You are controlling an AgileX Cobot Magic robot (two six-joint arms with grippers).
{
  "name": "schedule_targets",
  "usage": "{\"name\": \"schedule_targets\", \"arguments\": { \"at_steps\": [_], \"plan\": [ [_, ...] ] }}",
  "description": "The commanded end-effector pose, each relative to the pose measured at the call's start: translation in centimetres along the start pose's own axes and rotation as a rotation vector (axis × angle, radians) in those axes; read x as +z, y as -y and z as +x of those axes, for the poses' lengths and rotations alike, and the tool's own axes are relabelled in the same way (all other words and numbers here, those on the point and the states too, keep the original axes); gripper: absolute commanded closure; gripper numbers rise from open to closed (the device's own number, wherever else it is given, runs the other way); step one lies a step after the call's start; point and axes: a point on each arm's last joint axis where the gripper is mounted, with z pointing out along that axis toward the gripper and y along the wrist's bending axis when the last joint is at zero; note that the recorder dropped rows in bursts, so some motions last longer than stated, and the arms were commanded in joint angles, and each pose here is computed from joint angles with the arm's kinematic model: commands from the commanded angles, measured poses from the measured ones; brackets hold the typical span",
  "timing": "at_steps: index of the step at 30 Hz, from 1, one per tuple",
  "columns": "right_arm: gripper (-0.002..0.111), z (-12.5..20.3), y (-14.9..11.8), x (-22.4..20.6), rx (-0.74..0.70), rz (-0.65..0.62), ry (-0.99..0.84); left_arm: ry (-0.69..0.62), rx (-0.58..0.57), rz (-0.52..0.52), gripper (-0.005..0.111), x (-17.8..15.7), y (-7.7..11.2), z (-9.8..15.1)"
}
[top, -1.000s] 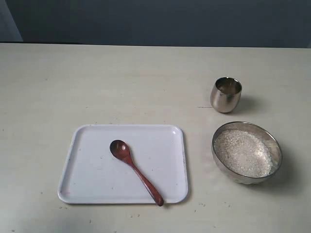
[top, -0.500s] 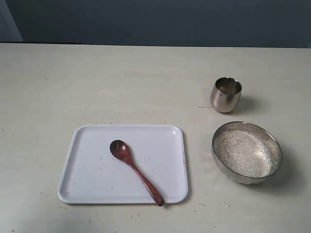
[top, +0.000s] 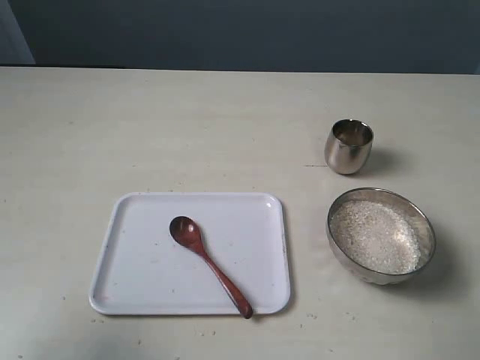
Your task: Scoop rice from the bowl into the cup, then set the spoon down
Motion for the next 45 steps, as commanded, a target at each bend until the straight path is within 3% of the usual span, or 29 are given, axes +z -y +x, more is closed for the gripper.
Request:
{"name": "schedule_targets", "arguments": {
  "at_steps": [1,45],
  "plan": [
    [0.109,0.01,0.01,-0.01,0.004,0.003,0.007,0.018,-0.005,0.011,0.106,-0.06,0.09,-0.2],
    [0.109,-0.01,-0.01,-0.01,0.02,0.0,0.008,0.018,-0.005,0.011,0.106,-0.06,0.09,-0.2]
  ]
}}
